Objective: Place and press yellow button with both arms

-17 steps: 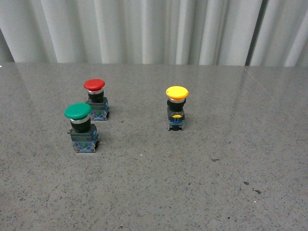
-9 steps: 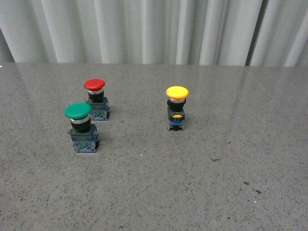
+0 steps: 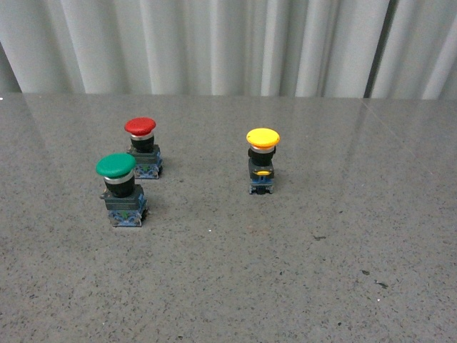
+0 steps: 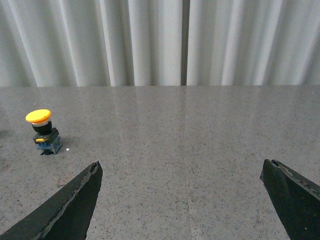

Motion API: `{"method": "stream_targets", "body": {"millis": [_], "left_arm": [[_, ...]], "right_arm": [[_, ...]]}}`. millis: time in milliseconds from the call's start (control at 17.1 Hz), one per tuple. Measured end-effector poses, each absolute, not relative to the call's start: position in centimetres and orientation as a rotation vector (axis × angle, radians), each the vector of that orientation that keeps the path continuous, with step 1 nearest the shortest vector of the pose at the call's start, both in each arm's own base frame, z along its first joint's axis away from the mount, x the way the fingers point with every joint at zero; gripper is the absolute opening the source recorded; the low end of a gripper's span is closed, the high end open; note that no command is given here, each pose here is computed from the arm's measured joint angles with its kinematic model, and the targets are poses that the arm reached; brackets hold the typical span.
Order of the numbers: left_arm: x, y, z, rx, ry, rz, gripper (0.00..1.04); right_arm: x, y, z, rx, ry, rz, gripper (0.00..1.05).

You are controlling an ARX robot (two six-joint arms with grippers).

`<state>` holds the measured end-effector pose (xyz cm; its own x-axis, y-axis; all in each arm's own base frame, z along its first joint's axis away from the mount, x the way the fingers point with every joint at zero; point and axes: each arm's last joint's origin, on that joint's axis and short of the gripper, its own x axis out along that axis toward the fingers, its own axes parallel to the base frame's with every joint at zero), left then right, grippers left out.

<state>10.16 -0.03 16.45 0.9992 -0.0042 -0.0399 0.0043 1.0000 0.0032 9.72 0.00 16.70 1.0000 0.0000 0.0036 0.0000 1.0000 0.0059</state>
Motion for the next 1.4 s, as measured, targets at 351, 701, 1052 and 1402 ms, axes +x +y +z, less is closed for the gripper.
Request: {"method": "stream_targets", "body": {"millis": [351, 701, 1052, 1402], "left_arm": [[9.75, -0.03, 16.71, 0.003, 0.001, -0.002, 0.04], [9.75, -0.03, 16.72, 0.002, 0.000, -0.003, 0.37], [9.75, -0.03, 16.72, 0.004, 0.000, -0.003, 1.00], [9.75, -0.03, 16.72, 0.003, 0.000, -0.003, 0.98]], "right_arm": [[9.72, 0.00, 16.70, 0.006, -0.004, 0.000, 0.98], [9.72, 0.00, 16.70, 0.006, -0.004, 0.000, 0.98], [9.72, 0.00, 16.70, 0.006, -0.004, 0.000, 0.98], [9.72, 0.00, 16.70, 0.006, -0.004, 0.000, 0.98]]}}
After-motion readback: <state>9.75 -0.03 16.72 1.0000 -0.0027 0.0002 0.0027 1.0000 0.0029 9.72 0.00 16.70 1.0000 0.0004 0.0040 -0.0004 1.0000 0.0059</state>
